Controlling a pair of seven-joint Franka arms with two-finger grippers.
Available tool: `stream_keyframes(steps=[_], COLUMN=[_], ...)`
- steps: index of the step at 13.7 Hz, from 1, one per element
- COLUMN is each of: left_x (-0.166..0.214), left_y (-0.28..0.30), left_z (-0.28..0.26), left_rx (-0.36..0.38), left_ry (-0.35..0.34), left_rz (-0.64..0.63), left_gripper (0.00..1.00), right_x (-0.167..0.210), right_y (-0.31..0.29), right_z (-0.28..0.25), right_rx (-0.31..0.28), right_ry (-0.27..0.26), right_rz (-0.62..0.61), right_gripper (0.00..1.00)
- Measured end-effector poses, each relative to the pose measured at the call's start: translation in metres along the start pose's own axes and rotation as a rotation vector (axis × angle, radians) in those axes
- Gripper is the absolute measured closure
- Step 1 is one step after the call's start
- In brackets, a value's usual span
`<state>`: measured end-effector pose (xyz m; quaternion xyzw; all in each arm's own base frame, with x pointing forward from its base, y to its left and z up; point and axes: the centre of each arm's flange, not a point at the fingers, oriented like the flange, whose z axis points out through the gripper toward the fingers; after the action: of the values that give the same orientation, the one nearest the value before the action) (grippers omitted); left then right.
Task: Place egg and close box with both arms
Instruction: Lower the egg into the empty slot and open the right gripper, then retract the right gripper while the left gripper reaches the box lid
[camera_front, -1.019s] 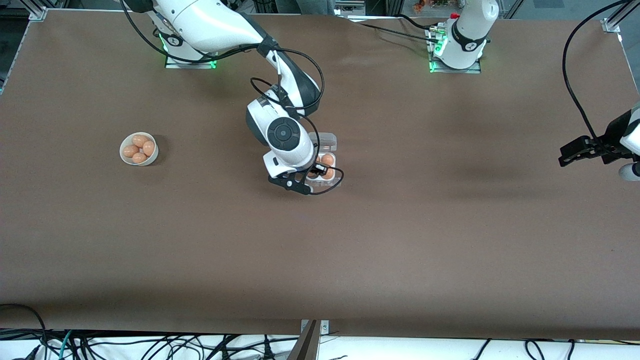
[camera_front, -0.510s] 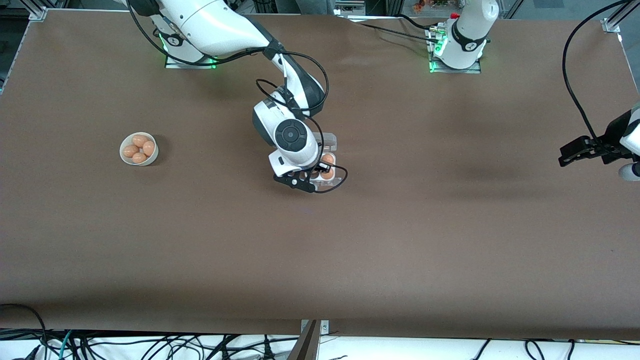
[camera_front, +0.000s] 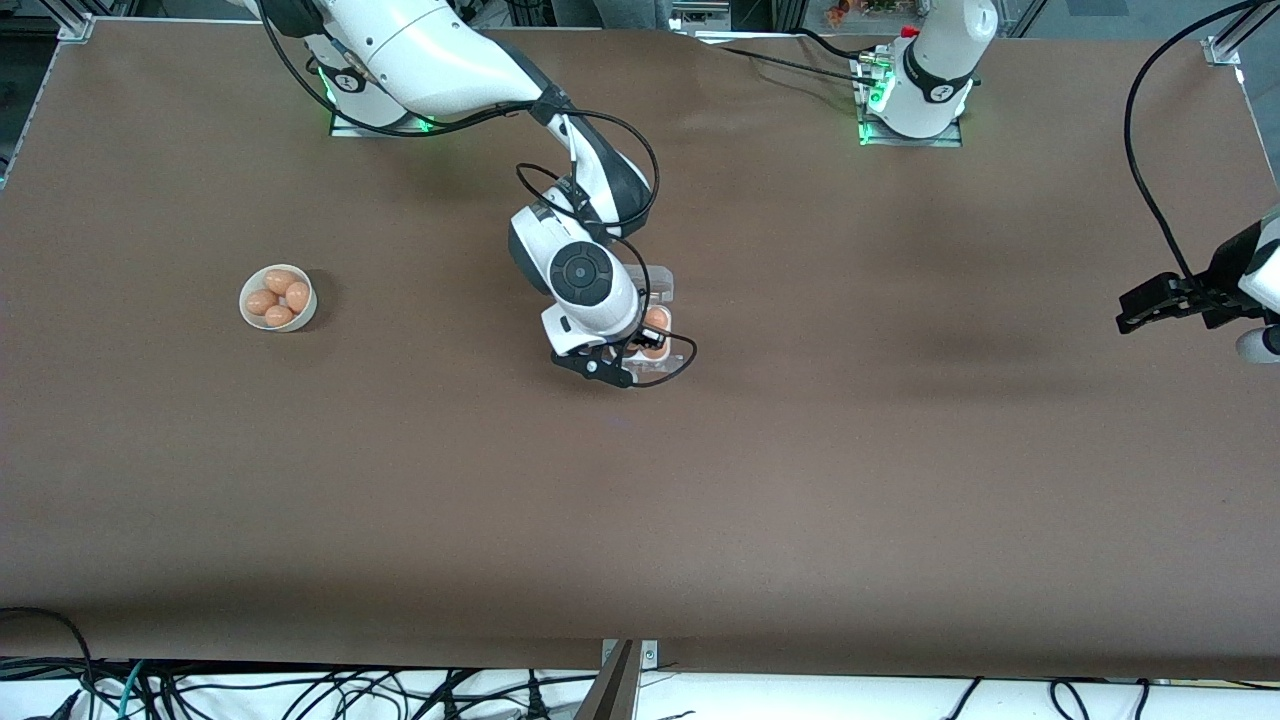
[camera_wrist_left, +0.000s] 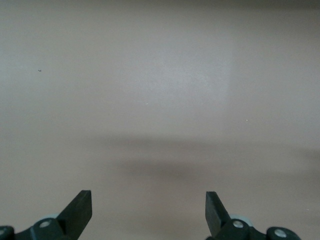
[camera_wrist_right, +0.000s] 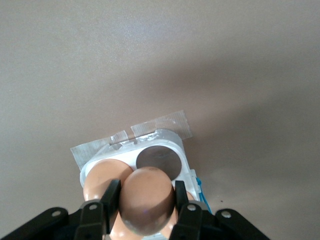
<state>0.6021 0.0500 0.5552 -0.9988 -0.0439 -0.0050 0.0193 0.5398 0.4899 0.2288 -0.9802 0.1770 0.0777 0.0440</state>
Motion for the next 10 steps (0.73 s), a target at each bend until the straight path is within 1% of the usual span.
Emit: stream_keyframes(steps=[1,3,5,6,7,10], left_x=[0.0,0.0,0.0,0.0,0.0,0.0], left_y=[0.0,0.0,0.0,0.0,0.0,0.0], left_z=[0.0,0.0,0.0,0.0,0.0,0.0], left_rx=[0.0,0.0,0.0,0.0,0.0,0.0], left_ry=[0.0,0.0,0.0,0.0,0.0,0.0], left_rz=[0.0,0.0,0.0,0.0,0.0,0.0], left_gripper=[0.0,0.0,0.0,0.0,0.0,0.0], right_x=[0.0,0.002,0.004,0.004,0.005,0.013], right_y=[0.0,0.001,0.0,0.0,0.0,-0.001], right_z=[0.0,0.0,-0.003,-0.004,-0.005,-0.013], right_rx=[0.0,0.0,0.005,0.008,0.011,0.023], right_ry=[0.0,0.002,0.007,0.009,0.011,0.025], right_rz=[0.0,0.002,0.004,0.004,0.005,0.011], right_gripper=[0.51,0.36,0.14,0.05,0.0,0.0])
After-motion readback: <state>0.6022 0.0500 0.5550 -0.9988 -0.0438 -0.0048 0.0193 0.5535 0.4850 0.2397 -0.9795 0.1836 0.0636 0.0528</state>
